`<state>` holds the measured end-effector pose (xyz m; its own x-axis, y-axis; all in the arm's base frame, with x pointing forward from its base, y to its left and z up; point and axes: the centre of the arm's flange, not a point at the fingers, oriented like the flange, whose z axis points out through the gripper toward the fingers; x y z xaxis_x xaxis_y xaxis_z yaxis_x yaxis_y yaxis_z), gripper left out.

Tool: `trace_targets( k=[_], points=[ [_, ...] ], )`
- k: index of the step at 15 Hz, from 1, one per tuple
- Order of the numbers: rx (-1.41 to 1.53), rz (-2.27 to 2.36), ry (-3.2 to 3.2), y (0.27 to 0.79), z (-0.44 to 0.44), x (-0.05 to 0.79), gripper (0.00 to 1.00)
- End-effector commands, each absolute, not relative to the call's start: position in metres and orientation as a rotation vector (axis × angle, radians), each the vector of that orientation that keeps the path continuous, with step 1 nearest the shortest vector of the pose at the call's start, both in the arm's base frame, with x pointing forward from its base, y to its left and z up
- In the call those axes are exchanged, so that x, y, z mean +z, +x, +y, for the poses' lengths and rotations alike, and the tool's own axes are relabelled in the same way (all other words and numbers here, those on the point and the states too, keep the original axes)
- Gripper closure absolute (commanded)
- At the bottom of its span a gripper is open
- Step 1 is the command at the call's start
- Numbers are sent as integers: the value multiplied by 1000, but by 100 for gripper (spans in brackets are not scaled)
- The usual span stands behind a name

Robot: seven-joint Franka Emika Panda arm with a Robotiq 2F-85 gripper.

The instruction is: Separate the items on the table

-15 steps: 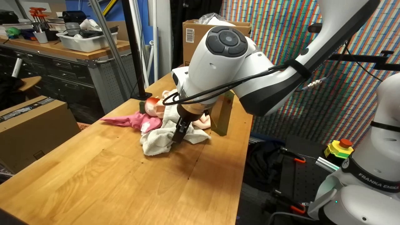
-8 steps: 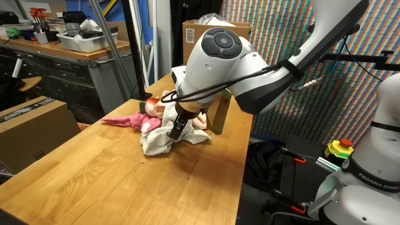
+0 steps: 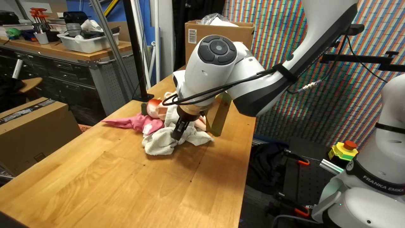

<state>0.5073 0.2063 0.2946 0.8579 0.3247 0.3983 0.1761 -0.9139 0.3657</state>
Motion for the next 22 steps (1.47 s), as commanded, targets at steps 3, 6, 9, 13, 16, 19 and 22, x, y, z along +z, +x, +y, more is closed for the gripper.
trace_targets(
  k=[3, 6, 9, 13, 16, 19, 22],
  points=[
    [626, 352, 2717, 517, 200, 288, 57],
    [592, 342, 2730, 515, 197, 290, 79],
    [512, 325, 2773, 514, 195, 296, 96],
    [351, 327, 2897, 512, 192, 329, 93],
    [270, 328, 2996, 509, 190, 359, 93],
    [195, 334, 3090, 505, 190, 392, 94],
    [130, 343, 3187, 501, 192, 424, 94]
  ],
)
